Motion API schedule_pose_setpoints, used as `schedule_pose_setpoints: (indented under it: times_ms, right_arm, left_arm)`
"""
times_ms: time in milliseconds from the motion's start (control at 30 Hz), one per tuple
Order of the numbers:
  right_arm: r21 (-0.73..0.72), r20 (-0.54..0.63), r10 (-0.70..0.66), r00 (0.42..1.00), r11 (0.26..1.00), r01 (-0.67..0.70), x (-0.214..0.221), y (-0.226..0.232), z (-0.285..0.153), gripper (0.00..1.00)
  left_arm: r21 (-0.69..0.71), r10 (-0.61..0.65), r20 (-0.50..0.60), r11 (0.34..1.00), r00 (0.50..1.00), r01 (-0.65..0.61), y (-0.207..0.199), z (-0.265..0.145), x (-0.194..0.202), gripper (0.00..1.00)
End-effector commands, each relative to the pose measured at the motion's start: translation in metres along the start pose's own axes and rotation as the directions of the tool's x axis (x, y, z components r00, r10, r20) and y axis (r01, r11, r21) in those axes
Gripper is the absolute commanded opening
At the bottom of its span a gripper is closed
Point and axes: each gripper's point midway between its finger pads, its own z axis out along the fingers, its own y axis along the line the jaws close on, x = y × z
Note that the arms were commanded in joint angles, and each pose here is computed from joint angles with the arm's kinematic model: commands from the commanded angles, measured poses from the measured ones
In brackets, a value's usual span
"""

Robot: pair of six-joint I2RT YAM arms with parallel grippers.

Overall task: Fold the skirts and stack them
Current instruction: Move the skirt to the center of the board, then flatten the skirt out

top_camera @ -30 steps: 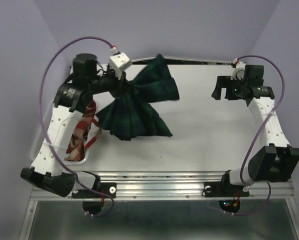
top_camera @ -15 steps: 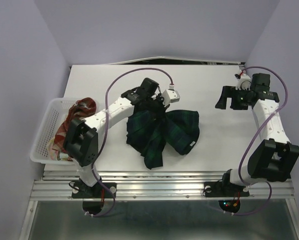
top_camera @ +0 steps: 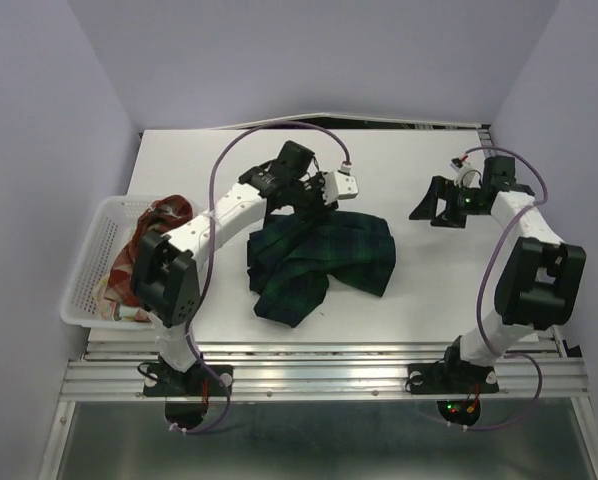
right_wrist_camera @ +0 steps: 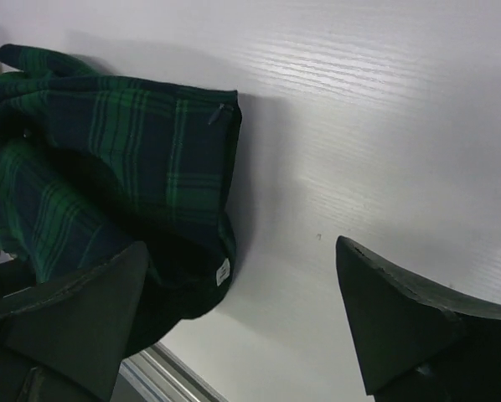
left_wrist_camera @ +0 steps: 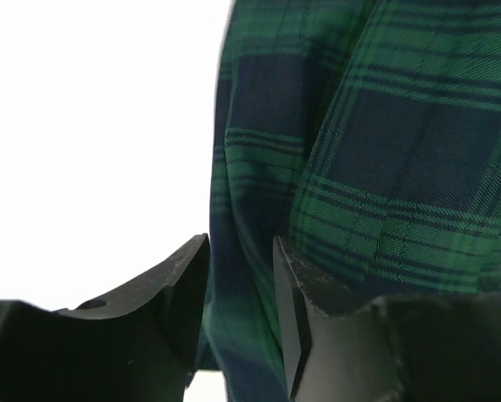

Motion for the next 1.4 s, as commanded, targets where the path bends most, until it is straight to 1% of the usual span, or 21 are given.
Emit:
schedule_pose_setpoints:
  times_ms: [0,33,67,100,133,200,367,533,767,967,1000,1033,1067,1100,1133,1167,1200,1233,1267,1300,1367]
  right_arm:
    - [-0.11,0.014,0.08,0.997,0.991,-0.078,-0.015,0.003,0.028,0.96]
    - [-0.121,-0.016,0.126,0.992,0.985,-0.127,-0.01,0.0,0.039,0.95]
    - [-0.127,-0.021,0.145,0.989,0.981,-0.146,-0.01,-0.003,0.044,0.94]
    - [-0.136,-0.032,0.155,0.987,0.978,-0.158,-0.009,-0.002,0.051,0.93]
    - [-0.142,-0.027,0.169,0.985,0.975,-0.171,-0.011,-0.001,0.058,0.92]
    - [-0.153,-0.037,0.183,0.982,0.97,-0.186,-0.008,-0.007,0.072,0.91]
    - [-0.187,-0.081,0.216,0.973,0.956,-0.228,-0.002,-0.003,0.09,0.89]
    - [-0.191,-0.129,0.246,0.961,0.944,-0.268,0.011,-0.006,0.107,0.88]
    - [-0.204,-0.187,0.296,0.937,0.921,-0.332,0.024,-0.008,0.12,0.8]
    - [-0.232,-0.207,0.288,0.935,0.914,-0.333,0.027,0.006,0.131,0.68]
    - [-0.239,-0.208,0.292,0.934,0.91,-0.338,0.026,0.006,0.132,0.61]
    - [-0.245,-0.209,0.293,0.933,0.908,-0.34,0.026,0.006,0.132,0.57]
    - [-0.249,-0.212,0.301,0.93,0.904,-0.349,0.024,0.007,0.132,0.53]
    - [-0.254,-0.21,0.299,0.931,0.903,-0.347,0.022,0.008,0.132,0.49]
    - [-0.257,-0.214,0.303,0.929,0.9,-0.353,0.022,0.009,0.133,0.42]
    - [-0.26,-0.211,0.303,0.929,0.899,-0.352,0.02,0.01,0.132,0.36]
    - [-0.26,-0.208,0.301,0.931,0.9,-0.35,0.018,0.01,0.132,0.28]
    - [-0.256,-0.196,0.297,0.935,0.904,-0.341,0.014,0.012,0.129,0.12]
    - [-0.25,-0.188,0.299,0.935,0.906,-0.34,0.011,0.013,0.127,0.06]
    - [-0.246,-0.174,0.294,0.94,0.911,-0.331,0.007,0.015,0.124,0.01]
    - [-0.23,-0.109,0.292,0.95,0.922,-0.31,-0.013,0.017,0.109,0.01]
  left_arm:
    - [-0.118,0.179,0.146,0.98,0.973,-0.163,-0.003,-0.084,-0.073,0.59]
    - [-0.121,0.202,0.145,0.975,0.969,-0.186,-0.009,-0.087,-0.076,0.59]
    - [-0.117,0.225,0.15,0.971,0.963,-0.209,-0.017,-0.088,-0.08,0.74]
    - [-0.111,0.243,0.152,0.967,0.958,-0.228,-0.024,-0.086,-0.082,0.87]
    - [-0.083,0.275,0.153,0.961,0.949,-0.265,-0.043,-0.079,-0.088,0.87]
    - [-0.064,0.3,0.113,0.954,0.947,-0.294,-0.056,-0.061,-0.087,0.87]
    - [0.008,0.37,0.087,0.928,0.925,-0.372,-0.091,-0.021,-0.099,0.87]
    - [0.052,0.428,0.025,0.902,0.903,-0.429,-0.111,0.015,-0.094,0.87]
    - [0.059,0.471,0.014,0.88,0.882,-0.471,-0.126,0.042,-0.096,0.86]
    - [0.065,0.474,0.008,0.879,0.881,-0.473,-0.136,0.053,-0.096,0.69]
    - [0.062,0.475,0.011,0.878,0.88,-0.474,-0.138,0.053,-0.097,0.61]
    - [0.056,0.476,0.009,0.878,0.88,-0.475,-0.138,0.053,-0.096,0.53]
    - [0.043,0.477,0.002,0.878,0.879,-0.477,-0.138,0.052,-0.096,0.41]
    - [0.037,0.479,-0.006,0.878,0.878,-0.478,-0.138,0.053,-0.094,0.37]
    - [0.037,0.48,-0.017,0.877,0.877,-0.479,-0.138,0.054,-0.09,0.32]
    - [0.037,0.475,-0.026,0.88,0.88,-0.474,-0.139,0.054,-0.087,0.19]
    - [0.045,0.471,-0.033,0.882,0.882,-0.469,-0.14,0.052,-0.084,0.06]
    - [0.049,0.463,-0.046,0.886,0.885,-0.461,-0.141,0.046,-0.081,0.01]
    - [0.035,0.45,-0.048,0.893,0.892,-0.448,-0.139,0.039,-0.081,0.0]
    - [0.023,0.435,-0.043,0.9,0.899,-0.435,-0.135,0.032,-0.082,0.0]
    - [-0.027,0.399,-0.002,0.916,0.917,-0.399,-0.128,-0.001,-0.093,0.0]
